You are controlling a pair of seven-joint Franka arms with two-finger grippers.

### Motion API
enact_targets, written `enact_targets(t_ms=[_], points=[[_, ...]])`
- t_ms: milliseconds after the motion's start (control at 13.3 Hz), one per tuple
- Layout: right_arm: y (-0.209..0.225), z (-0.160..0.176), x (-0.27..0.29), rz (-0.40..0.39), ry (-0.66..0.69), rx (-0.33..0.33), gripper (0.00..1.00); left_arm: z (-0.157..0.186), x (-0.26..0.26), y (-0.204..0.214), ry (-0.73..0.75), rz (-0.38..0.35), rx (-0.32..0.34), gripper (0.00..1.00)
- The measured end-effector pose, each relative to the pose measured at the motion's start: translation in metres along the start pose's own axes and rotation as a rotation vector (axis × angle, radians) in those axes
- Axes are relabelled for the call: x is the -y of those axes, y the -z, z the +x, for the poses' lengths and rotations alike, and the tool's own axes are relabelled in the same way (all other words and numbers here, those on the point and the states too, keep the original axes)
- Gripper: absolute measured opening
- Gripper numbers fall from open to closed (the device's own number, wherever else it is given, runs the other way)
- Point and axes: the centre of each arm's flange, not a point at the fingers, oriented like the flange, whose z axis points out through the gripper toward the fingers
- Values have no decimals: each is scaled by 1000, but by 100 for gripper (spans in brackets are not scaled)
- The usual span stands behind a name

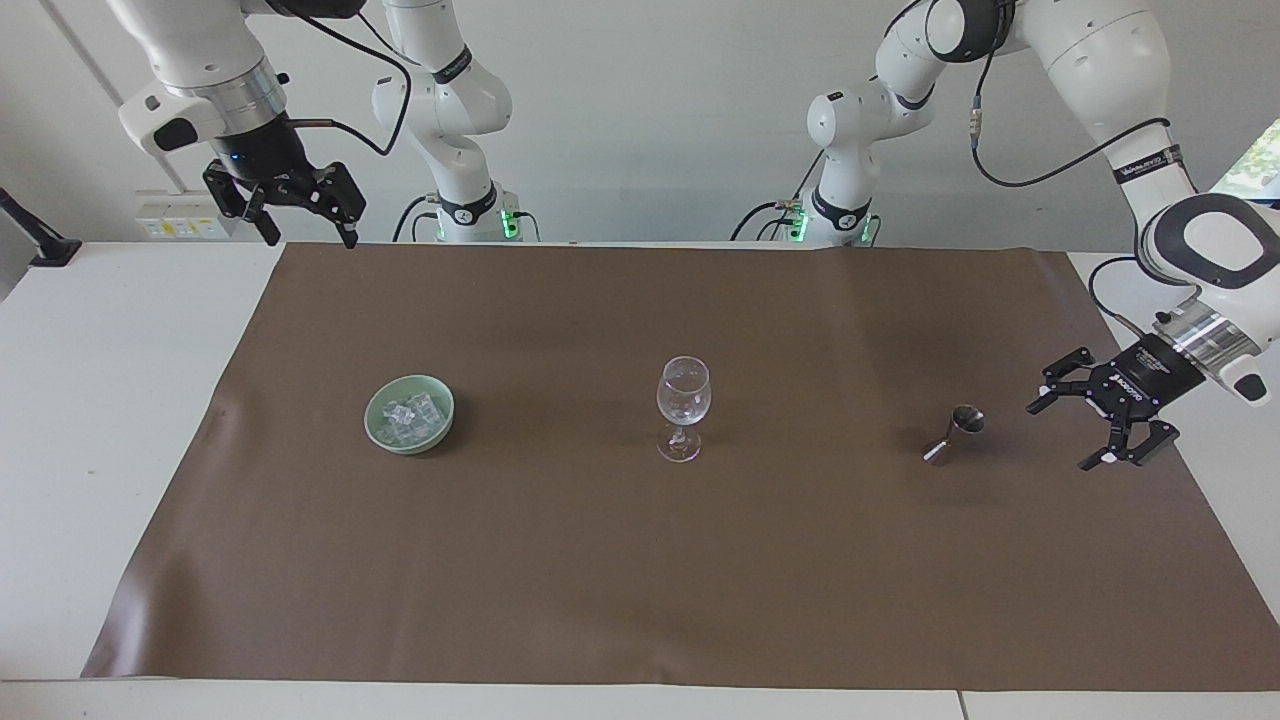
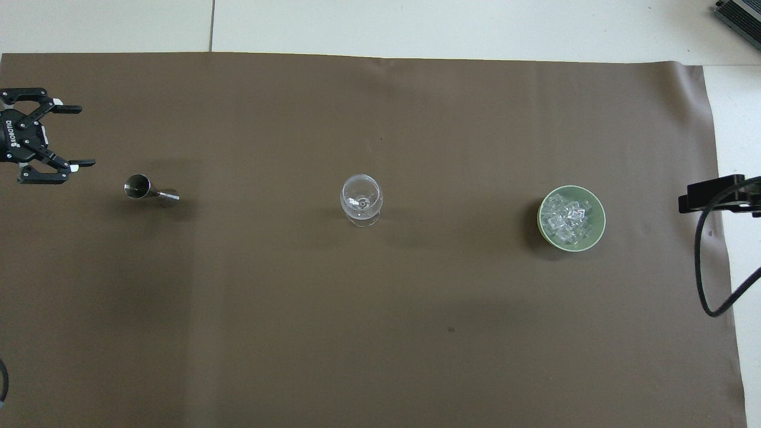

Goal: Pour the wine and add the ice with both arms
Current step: 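Move the left gripper toward the small silver jigger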

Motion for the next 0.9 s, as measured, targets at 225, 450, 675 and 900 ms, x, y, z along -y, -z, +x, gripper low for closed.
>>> enact_targets(t_ms=[225, 450, 675, 900], points=[[0, 0, 0, 0, 0, 0, 100, -1, -7, -9, 7, 6, 19, 100], [0, 0, 0, 0, 0, 0, 100, -8, -10, -18, 24, 10, 57, 100], [0, 0, 0, 0, 0, 0, 100, -9, -9, -20, 30, 23, 71, 100], [0, 0, 0, 0, 0, 0, 100, -10, -8, -24, 32, 33, 79, 100]])
